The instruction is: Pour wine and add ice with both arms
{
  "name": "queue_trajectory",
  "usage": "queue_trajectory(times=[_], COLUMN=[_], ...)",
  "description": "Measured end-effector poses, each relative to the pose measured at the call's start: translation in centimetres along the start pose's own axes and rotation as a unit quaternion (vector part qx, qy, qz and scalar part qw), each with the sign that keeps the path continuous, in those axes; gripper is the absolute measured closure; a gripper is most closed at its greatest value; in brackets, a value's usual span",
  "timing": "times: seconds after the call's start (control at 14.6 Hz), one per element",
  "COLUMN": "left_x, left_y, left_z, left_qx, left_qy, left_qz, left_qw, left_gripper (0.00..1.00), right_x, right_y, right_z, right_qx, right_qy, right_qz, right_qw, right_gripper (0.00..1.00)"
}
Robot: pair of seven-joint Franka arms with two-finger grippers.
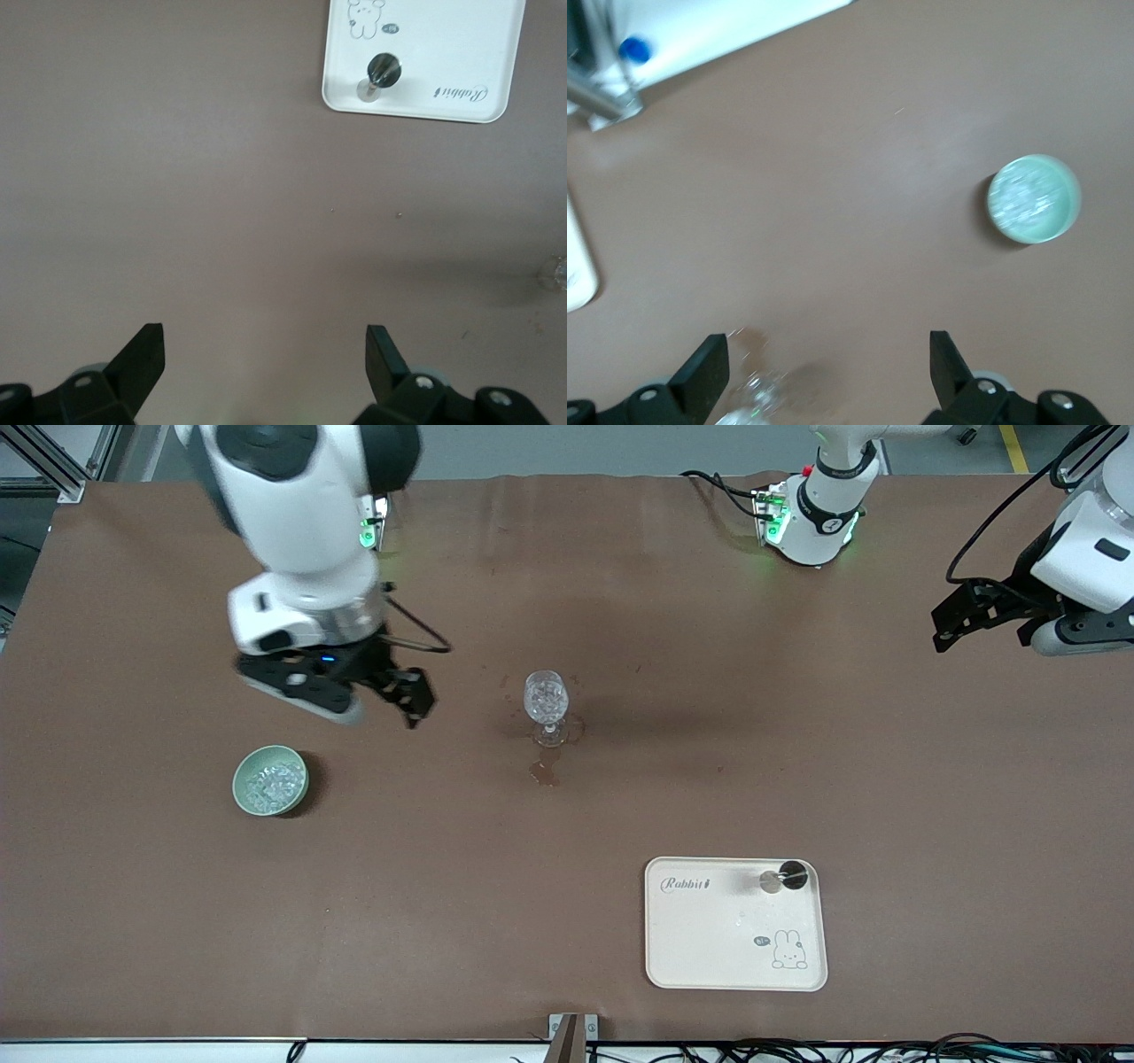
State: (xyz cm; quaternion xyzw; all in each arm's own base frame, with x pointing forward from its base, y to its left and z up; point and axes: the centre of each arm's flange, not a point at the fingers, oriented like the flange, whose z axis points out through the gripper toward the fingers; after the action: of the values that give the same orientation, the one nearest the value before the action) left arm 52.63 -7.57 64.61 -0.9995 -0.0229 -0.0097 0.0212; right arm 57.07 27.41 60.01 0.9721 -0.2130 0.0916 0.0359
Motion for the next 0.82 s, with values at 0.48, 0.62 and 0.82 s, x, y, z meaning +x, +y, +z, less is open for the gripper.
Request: queue_trajectory(times=[0.48,0.62,0.82], left_x=[0.2,0.3,0.2], left_y=[-0.3,-0.4,-0.3], left_z=[-0.4,-0.3,-0.3], left_qx=[-0.012,-0.012,-0.012], left_qy=[0.017,0.017,0.017], left_qz=[-0.005,-0.006,-0.002], left_qw=[1.0,1.0,1.0], left_gripper=[0.0,0.0,0.0], right_x=[11.3,12.4,13.2], right_y=[19.2,23.3,26.9], right_z=[-2.7,-3.1,-3.0], right_qx=[-0.002,0.011,0.012], right_qy=[-0.035,-0.053,-0.071], right_qz=[-0.036,-0.065,-0.1], right_qw=[0.999,0.996,0.992], right_gripper=[0.0,0.0,0.0])
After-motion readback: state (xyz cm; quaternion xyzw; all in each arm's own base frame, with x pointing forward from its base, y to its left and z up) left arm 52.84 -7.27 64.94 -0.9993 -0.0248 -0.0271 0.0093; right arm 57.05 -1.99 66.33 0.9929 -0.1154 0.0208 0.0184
